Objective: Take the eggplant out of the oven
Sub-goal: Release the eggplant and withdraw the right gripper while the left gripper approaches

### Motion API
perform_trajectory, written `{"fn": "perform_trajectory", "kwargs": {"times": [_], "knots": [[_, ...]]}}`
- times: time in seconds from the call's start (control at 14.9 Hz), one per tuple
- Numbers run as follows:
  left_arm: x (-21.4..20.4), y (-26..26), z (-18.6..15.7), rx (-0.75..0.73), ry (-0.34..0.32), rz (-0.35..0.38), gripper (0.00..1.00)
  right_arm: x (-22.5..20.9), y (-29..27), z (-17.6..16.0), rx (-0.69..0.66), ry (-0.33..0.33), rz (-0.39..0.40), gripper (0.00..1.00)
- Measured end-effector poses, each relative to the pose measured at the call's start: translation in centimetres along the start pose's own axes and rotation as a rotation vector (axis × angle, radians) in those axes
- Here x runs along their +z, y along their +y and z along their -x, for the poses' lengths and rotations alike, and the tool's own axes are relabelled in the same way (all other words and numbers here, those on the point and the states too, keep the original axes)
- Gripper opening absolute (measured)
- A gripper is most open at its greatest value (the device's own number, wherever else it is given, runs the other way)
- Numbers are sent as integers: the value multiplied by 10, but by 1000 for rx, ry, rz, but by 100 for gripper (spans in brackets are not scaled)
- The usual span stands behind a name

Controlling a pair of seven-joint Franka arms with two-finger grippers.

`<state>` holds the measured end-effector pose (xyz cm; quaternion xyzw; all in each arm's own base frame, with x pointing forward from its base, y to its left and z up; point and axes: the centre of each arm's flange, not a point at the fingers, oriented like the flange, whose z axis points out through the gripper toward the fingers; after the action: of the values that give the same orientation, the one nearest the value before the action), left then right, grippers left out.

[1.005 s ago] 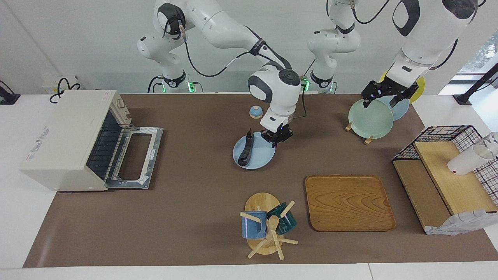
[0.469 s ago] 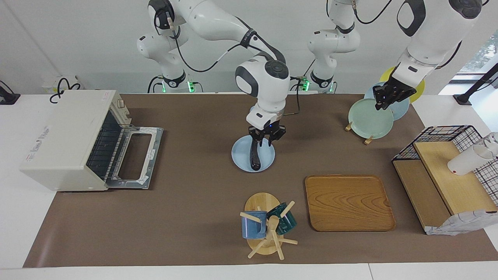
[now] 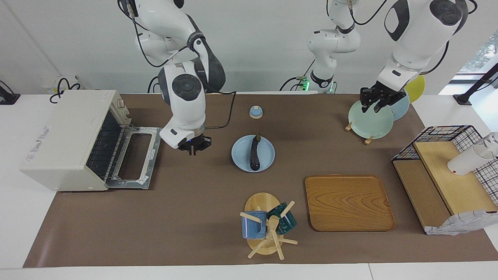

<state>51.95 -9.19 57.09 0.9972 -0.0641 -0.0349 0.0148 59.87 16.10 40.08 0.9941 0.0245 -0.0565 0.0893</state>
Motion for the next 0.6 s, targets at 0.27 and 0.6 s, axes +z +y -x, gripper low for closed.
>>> {"fn": "perform_trajectory", "kwargs": {"times": [0.27, 0.6], "knots": [[46, 95, 3, 45, 34, 46, 100, 86, 56, 24, -26, 29, 23, 7], [131, 225, 2, 87, 81, 119, 100, 109, 82, 46, -12, 17, 14, 8]]}}
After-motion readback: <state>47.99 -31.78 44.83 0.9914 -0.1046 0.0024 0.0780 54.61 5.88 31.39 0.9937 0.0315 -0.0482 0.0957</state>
